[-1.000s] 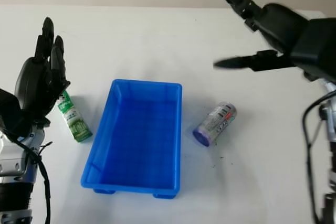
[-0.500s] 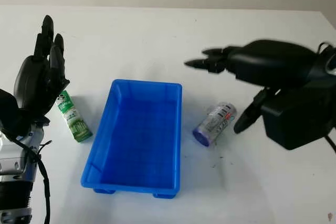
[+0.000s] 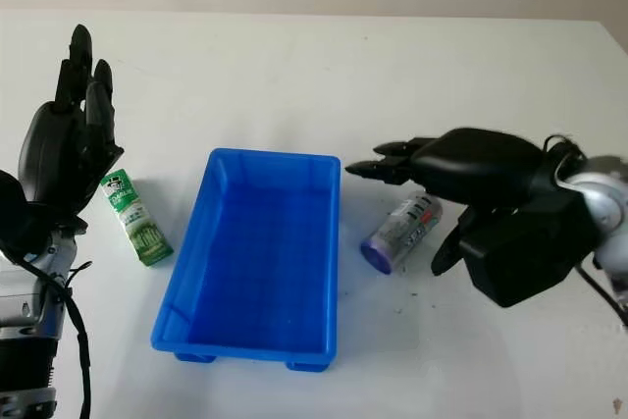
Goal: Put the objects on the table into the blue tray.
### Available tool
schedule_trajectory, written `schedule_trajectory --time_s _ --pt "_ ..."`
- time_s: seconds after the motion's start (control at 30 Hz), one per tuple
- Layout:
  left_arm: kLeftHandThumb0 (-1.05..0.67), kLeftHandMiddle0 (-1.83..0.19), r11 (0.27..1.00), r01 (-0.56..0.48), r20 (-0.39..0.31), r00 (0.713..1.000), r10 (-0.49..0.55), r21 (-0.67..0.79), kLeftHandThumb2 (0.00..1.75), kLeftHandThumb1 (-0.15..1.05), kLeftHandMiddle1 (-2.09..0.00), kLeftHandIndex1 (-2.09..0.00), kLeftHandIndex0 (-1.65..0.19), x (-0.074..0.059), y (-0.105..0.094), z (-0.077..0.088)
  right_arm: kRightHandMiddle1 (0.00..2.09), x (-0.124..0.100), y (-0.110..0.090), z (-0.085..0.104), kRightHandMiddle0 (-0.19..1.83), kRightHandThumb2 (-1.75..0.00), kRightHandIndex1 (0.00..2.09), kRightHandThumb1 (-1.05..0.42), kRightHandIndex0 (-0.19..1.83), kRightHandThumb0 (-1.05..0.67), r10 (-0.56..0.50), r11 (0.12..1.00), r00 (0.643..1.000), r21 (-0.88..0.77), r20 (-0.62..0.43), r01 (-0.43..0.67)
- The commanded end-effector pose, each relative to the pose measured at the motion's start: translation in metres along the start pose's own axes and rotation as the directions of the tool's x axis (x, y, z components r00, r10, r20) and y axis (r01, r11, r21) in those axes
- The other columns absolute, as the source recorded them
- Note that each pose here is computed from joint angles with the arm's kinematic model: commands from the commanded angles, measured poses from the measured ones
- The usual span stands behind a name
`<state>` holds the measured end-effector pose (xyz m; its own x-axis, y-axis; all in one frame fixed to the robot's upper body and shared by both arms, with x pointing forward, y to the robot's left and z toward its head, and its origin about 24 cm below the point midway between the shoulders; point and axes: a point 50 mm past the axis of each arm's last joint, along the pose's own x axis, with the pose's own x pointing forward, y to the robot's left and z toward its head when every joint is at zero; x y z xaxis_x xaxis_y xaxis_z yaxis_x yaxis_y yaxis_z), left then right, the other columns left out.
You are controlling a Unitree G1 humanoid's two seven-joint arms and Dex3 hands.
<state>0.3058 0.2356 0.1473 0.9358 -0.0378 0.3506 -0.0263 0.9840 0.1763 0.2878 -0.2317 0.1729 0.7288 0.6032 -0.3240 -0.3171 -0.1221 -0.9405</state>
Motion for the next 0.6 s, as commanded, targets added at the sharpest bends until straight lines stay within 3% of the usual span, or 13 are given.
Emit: schedule_trajectory --time_s 0.0,0.17,0.23,0.27,0.3,0.4,0.43,0.5,0.57 --pt "-0.81 0.19 1.000 0.002 0.020 1.000 -0.002 0.007 0.73 1.05 0.00 0.00 0.19 0.002 0.002 0.004 0.11 0.004 0.014 0.000 0.36 -0.05 0.14 -0.68 0.32 -0.57 -0.020 0.999 0.999 0.027 0.029 0.019" --pt "-0.81 0.19 1.000 0.004 0.025 1.000 -0.004 0.010 0.73 1.05 0.00 0.00 0.19 0.002 0.003 0.004 0.16 0.009 0.032 0.001 0.52 -0.06 0.22 -0.70 0.53 -0.43 -0.025 1.000 0.998 0.000 0.055 0.025" --pt "-0.80 0.19 1.000 0.003 0.023 1.000 -0.004 0.011 0.73 1.05 0.00 0.00 0.19 0.001 0.003 0.004 0.64 0.010 0.034 0.003 0.46 -0.06 0.45 -0.74 0.60 -0.36 -0.035 0.999 0.997 -0.019 0.068 0.036" --pt "-0.81 0.19 1.000 0.004 0.022 1.000 -0.004 0.012 0.73 1.05 0.00 0.00 0.19 0.001 0.003 0.004 0.92 0.011 0.036 0.004 0.41 -0.06 0.65 -0.75 0.58 -0.33 -0.043 0.999 0.996 -0.026 0.074 0.045" --pt "-0.81 0.19 1.000 0.004 0.022 1.000 -0.004 0.013 0.73 1.05 0.00 0.00 0.19 0.001 0.003 0.004 1.24 0.011 0.037 0.004 0.35 -0.06 1.08 -0.77 0.46 -0.31 -0.050 0.998 0.996 -0.031 0.078 0.052" --pt "-0.81 0.19 1.000 0.010 0.020 1.000 -0.010 0.010 0.73 1.05 0.00 0.00 0.19 0.002 0.004 0.004 1.71 0.012 0.041 0.004 0.29 -0.06 1.74 -0.83 0.33 -0.29 -0.065 0.996 0.993 -0.059 0.094 0.071" --pt "-0.81 0.19 1.000 0.012 0.020 1.000 -0.012 0.008 0.73 1.05 0.00 0.00 0.19 0.002 0.004 0.004 1.81 0.012 0.043 0.004 0.28 -0.06 1.87 -0.84 0.32 -0.31 -0.078 0.994 0.992 -0.063 0.101 0.085" --pt "-0.81 0.19 1.000 0.010 0.020 1.000 -0.010 0.009 0.73 1.05 0.00 0.00 0.19 0.002 0.004 0.004 2.02 0.013 0.046 0.004 0.36 -0.05 2.05 -0.84 0.44 -0.37 -0.114 0.990 0.987 -0.066 0.114 0.122" --pt "-0.81 0.19 1.000 0.006 0.020 1.000 -0.006 0.008 0.73 1.05 0.00 0.00 0.19 0.002 0.004 0.004 2.08 0.013 0.046 0.003 0.48 -0.06 2.08 -0.87 0.58 -0.43 -0.146 0.984 0.982 -0.082 0.117 0.156"
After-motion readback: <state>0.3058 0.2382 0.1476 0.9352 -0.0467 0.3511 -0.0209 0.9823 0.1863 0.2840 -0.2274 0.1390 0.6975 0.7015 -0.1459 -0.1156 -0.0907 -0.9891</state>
